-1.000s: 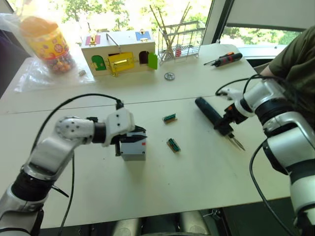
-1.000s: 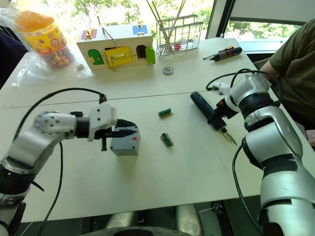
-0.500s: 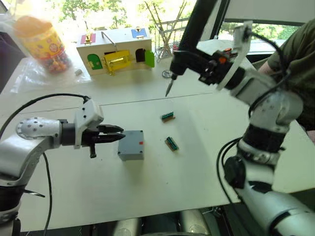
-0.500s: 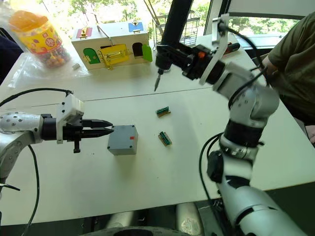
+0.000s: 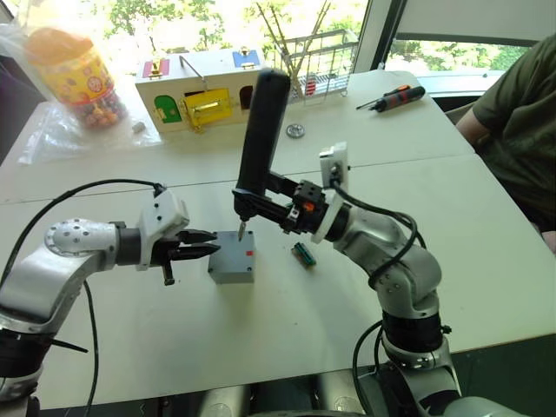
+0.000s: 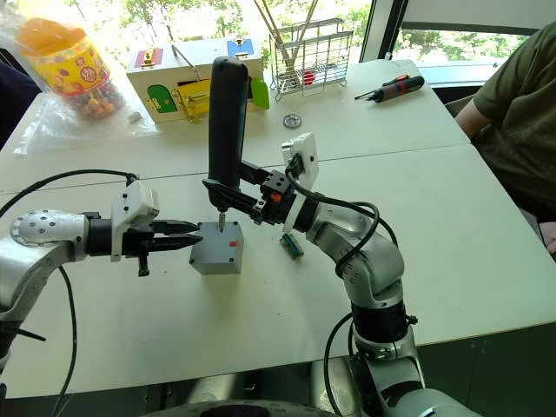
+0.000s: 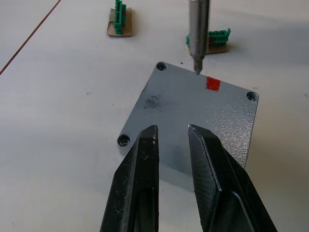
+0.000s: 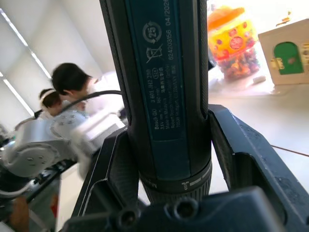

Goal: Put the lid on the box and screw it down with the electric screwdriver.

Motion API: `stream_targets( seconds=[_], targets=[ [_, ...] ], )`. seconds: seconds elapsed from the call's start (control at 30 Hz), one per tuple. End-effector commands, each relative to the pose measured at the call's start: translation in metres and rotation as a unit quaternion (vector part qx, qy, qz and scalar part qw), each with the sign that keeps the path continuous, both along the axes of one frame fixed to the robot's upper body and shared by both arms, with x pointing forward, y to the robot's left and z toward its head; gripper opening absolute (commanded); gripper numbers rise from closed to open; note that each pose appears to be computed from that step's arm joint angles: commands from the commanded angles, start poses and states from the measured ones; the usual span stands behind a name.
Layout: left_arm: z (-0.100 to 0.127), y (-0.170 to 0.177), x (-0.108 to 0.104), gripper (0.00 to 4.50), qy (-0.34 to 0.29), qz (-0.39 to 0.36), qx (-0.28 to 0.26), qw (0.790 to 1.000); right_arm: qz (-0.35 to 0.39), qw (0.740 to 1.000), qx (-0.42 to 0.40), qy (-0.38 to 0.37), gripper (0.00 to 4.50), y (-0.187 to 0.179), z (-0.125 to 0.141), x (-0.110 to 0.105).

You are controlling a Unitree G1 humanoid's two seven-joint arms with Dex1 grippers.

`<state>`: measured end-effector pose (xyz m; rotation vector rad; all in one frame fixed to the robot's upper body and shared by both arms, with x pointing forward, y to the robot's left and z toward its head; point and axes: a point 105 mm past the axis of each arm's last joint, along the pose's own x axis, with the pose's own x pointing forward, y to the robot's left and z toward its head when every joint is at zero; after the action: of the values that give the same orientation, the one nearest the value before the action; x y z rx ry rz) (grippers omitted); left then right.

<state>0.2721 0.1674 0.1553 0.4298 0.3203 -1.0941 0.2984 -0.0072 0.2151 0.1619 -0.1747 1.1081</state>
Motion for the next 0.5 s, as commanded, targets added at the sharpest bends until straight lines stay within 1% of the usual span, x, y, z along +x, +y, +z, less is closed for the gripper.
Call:
stream_targets(
  seconds=[0.03,0.1,0.27,0.5],
  targets=[
    [0.0,-0.002,-0.001,0.94,-0.022,-0.015,0.028,0.999,-0.018,0.999,0.019,-0.048,1.84,-0.006,0.017,0.001],
    [-0.007,-0.001,-0.003,0.94,-0.025,-0.024,0.053,0.998,-0.022,0.998,0.016,-0.049,1.84,-0.007,0.015,0.003],
    [-0.01,-0.005,-0.004,0.94,-0.019,-0.03,0.045,0.998,-0.03,0.998,0.005,-0.048,1.84,-0.01,0.01,0.008],
    [-0.01,-0.007,-0.002,0.94,-0.027,-0.032,0.048,0.998,-0.022,0.999,0.015,-0.043,1.84,-0.007,0.014,0.005]
  ],
)
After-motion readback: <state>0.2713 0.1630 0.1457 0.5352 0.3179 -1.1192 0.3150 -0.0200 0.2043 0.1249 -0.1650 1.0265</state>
